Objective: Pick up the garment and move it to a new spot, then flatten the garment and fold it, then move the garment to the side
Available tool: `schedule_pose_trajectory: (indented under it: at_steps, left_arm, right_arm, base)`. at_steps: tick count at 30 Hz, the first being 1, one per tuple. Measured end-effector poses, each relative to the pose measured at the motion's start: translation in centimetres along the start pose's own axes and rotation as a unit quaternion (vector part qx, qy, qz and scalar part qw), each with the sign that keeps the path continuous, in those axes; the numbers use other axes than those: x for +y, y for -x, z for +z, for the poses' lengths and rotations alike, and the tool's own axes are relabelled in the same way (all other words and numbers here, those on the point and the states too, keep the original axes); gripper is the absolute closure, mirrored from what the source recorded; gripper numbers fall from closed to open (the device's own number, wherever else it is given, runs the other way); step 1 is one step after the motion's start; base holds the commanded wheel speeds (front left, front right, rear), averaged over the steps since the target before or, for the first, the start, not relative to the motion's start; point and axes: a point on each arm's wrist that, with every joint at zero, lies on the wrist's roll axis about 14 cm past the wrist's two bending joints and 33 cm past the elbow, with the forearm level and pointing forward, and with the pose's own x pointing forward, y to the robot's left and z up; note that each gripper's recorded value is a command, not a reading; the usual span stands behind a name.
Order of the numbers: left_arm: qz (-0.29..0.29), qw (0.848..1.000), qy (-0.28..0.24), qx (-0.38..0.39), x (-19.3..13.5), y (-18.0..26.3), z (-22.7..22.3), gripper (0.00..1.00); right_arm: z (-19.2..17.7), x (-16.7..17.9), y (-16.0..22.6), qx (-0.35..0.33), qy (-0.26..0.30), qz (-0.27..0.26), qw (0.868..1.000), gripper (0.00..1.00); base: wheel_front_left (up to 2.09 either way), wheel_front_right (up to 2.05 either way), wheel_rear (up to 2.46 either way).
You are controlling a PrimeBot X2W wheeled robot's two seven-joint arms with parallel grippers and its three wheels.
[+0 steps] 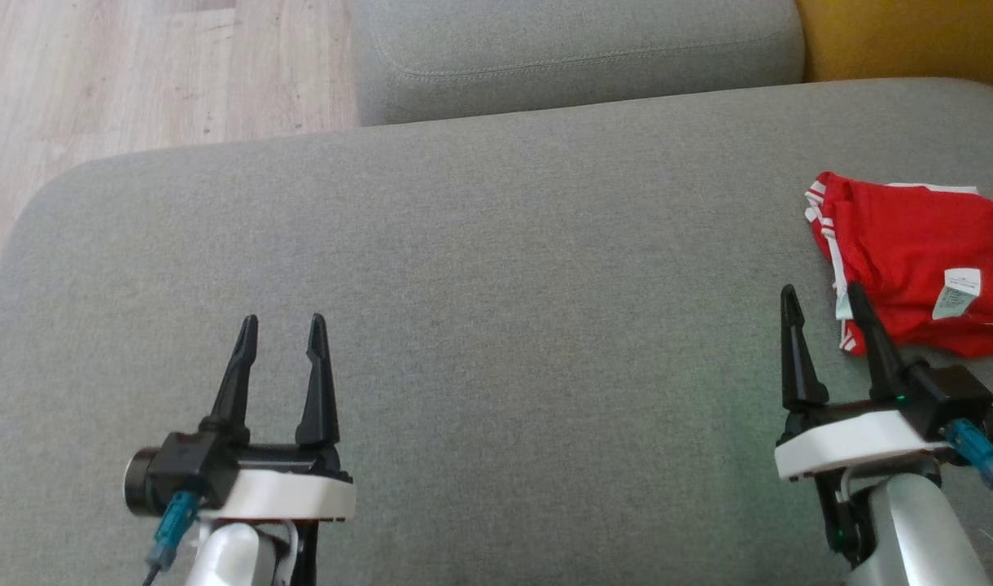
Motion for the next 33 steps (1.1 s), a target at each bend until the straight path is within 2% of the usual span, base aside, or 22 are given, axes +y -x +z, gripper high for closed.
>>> schedule_pose_trajectory:
  at_steps: [9, 13, 20, 21, 27, 33]
  left_arm:
    - [0.004, 1.0, 0.002, -0.006, 0.1, 0.0, 0.4, 0.0]
    - [0.009, 1.0, 0.027, 0.009, 0.3, 0.2, -0.6, 0.0]
    - [0.006, 0.999, 0.039, 0.018, 0.2, 0.2, -1.2, 0.0]
    - [0.007, 0.999, 0.042, 0.021, 0.2, 0.2, -1.4, 1.0]
    - [0.028, 0.995, 0.052, 0.083, 1.1, 2.4, -5.2, 1.0]
    - [0.041, 0.992, 0.081, 0.09, 1.5, 2.7, -5.4, 1.0]
  right_arm:
    - [0.1, 0.0, 0.0, -0.001, -0.001, 0.0, 1.0, 0.0]
    - [0.0, 0.0, 0.0, -0.001, -0.005, -0.001, 1.0, 0.0]
    - [-0.3, 0.1, 0.1, 0.004, -0.012, 0.0, 1.0, 0.0]
    - [-0.3, 0.1, 0.1, 0.004, -0.014, -0.001, 1.0, 1.0]
    - [-4.5, -0.3, 2.4, 0.071, -0.029, -0.014, 0.997, 1.0]
    - [-4.4, -0.5, 2.2, 0.069, -0.063, -0.024, 0.995, 1.0]
  base:
    - [0.0, 0.0, 0.0]
    - [0.0, 0.0, 0.0]
    - [0.0, 0.0, 0.0]
    - [0.0, 0.0, 0.0]
    - [0.0, 0.0, 0.0]
    - [0.0, 0.0, 0.0]
